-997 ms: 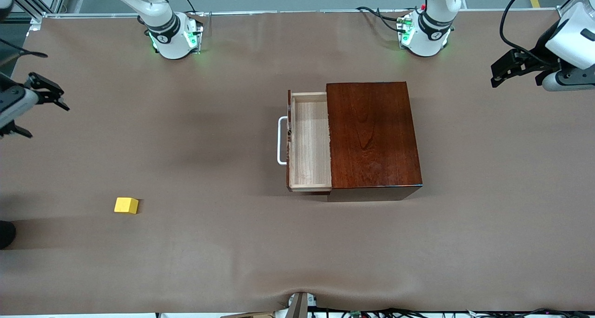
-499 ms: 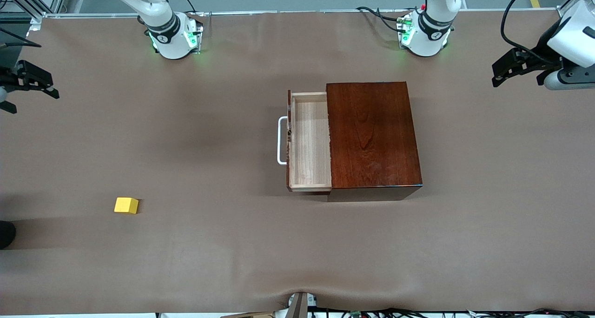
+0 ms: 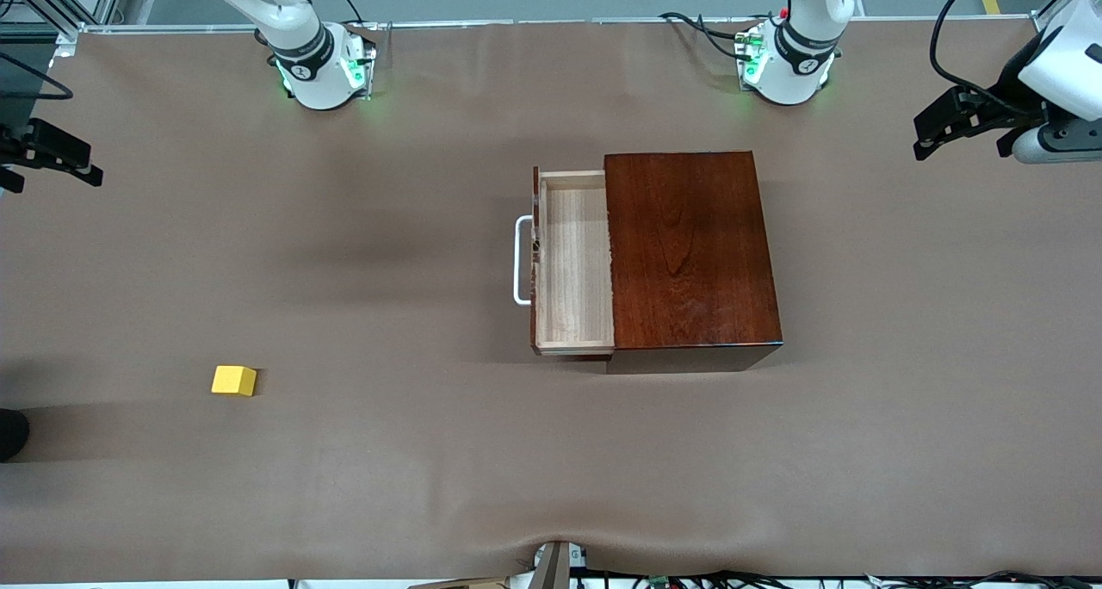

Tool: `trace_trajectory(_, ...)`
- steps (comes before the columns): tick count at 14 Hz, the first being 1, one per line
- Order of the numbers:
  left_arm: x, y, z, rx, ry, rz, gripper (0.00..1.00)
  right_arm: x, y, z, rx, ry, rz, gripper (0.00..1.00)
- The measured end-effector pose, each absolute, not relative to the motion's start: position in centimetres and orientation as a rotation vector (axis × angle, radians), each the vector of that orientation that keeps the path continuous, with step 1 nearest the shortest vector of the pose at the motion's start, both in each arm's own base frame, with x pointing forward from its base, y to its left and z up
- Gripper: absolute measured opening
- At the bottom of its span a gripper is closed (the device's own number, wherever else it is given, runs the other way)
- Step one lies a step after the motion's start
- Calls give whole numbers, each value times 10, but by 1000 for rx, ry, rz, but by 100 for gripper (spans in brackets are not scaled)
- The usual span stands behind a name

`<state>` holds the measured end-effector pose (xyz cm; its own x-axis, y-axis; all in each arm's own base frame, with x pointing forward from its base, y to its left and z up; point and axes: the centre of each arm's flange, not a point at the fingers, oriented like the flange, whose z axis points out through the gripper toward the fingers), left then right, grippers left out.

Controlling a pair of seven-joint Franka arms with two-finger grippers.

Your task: Open drawer, take yellow block, close drawer

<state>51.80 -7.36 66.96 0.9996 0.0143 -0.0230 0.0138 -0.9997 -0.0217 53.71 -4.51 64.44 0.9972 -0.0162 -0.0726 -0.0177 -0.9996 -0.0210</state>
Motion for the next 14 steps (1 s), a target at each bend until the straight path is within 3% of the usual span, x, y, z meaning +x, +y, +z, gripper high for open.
trace_trajectory(7,519,-105,662,-3120,58,56,100,539,-23,642,-3119,175,119,100)
trace_trajectory(14,503,-356,598,-3171,-163,98,100,540,-28,639,-3119,162,112,100)
